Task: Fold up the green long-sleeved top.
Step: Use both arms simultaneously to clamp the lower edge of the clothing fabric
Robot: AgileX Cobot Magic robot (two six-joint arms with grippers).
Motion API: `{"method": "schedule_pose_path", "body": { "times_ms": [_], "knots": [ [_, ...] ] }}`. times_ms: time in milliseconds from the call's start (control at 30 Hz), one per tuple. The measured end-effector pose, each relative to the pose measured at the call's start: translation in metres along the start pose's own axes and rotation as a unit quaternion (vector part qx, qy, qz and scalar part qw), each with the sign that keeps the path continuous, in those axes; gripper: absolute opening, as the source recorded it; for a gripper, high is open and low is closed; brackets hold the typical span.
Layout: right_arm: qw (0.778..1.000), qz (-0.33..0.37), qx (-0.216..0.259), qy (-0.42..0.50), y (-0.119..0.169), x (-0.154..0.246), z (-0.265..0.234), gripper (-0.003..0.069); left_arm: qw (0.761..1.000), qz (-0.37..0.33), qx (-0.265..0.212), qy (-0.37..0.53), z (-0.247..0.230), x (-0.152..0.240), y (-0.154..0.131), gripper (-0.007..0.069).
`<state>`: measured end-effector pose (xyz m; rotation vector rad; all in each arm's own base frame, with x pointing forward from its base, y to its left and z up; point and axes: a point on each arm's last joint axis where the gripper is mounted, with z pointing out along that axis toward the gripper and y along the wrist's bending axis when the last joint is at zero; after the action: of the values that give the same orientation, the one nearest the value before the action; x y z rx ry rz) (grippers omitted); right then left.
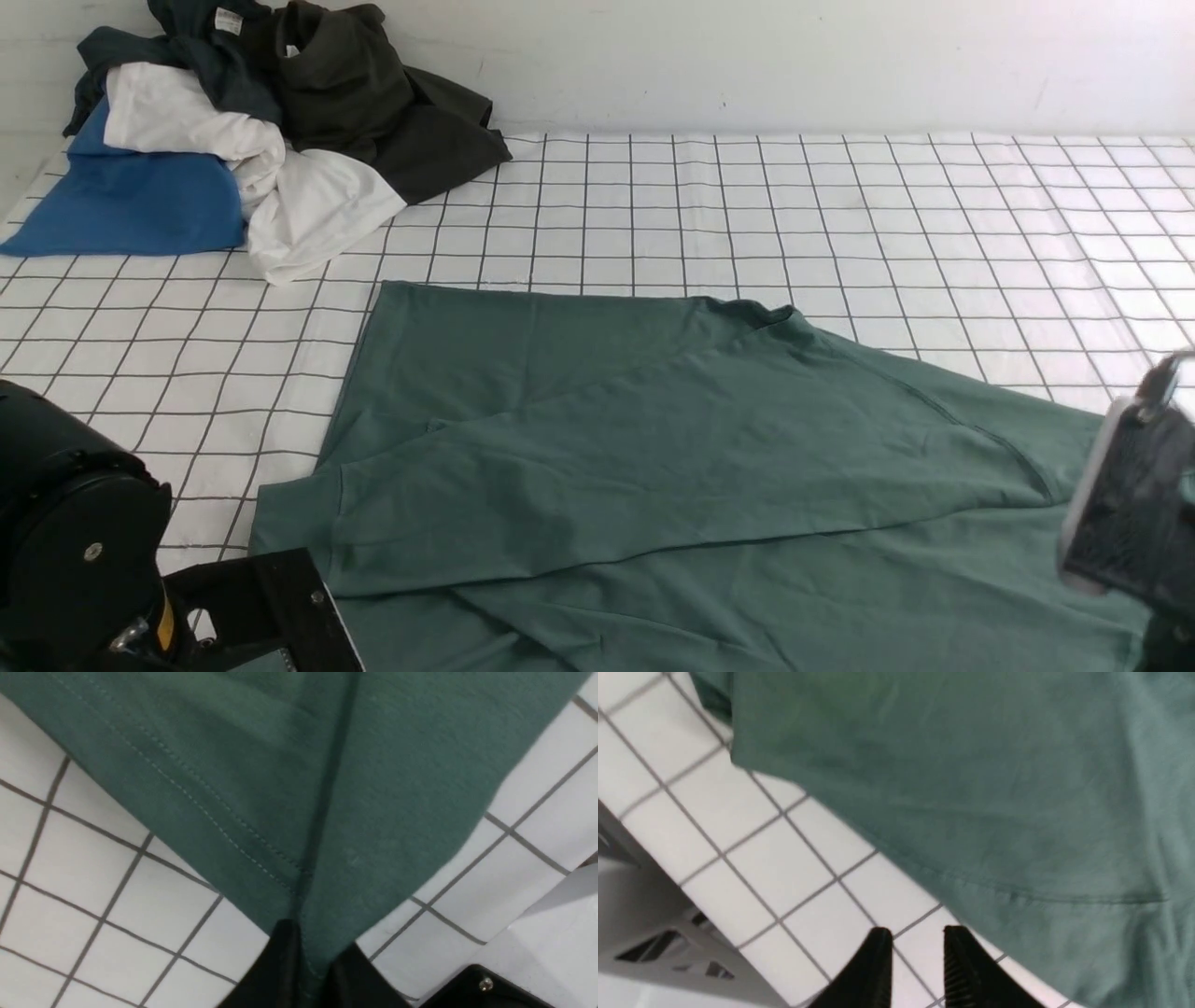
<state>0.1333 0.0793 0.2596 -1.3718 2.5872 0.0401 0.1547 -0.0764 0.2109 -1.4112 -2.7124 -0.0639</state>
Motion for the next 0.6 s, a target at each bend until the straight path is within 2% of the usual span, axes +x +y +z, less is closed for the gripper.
{"method": "schedule_pose_path", "body": {
  "times_ms": [100, 133, 167, 233, 367, 467, 600],
  "knots": [
    [1.0, -0.01, 0.004, 0.025, 0.001, 0.009, 0.031, 0.0339, 1.0, -0.001, 0.004, -0.003, 0.0, -0.001, -0.001, 0.0022],
    [1.0, -0.015, 0.01, 0.02, 0.0, 0.009, 0.035, 0.0357, 1.0, -0.001, 0.004, -0.003, 0.0, -0.001, -0.001, 0.0022],
    [0.999, -0.032, 0.025, 0.009, 0.0, 0.013, 0.048, 0.043, 1.0, -0.002, 0.004, -0.004, 0.0, -0.001, -0.001, 0.0022],
    [0.998, -0.05, 0.042, -0.002, 0.0, 0.017, 0.058, 0.0481, 1.0, -0.002, 0.003, -0.006, 0.0, -0.001, -0.001, 0.0022],
    [0.994, -0.087, 0.063, -0.008, 0.002, 0.028, 0.076, 0.0515, 1.0, -0.004, 0.003, -0.018, 0.0, -0.003, -0.001, 0.0022],
    [0.99, -0.119, 0.072, 0.009, 0.003, 0.037, 0.09, 0.0512, 1.0, -0.009, 0.009, -0.028, 0.0, -0.005, -0.002, 0.0022],
    [0.989, -0.121, 0.085, 0.008, -0.001, 0.035, 0.096, 0.0485, 0.999, -0.011, 0.006, -0.041, 0.0, -0.007, -0.001, 0.0022]
  ]
}}
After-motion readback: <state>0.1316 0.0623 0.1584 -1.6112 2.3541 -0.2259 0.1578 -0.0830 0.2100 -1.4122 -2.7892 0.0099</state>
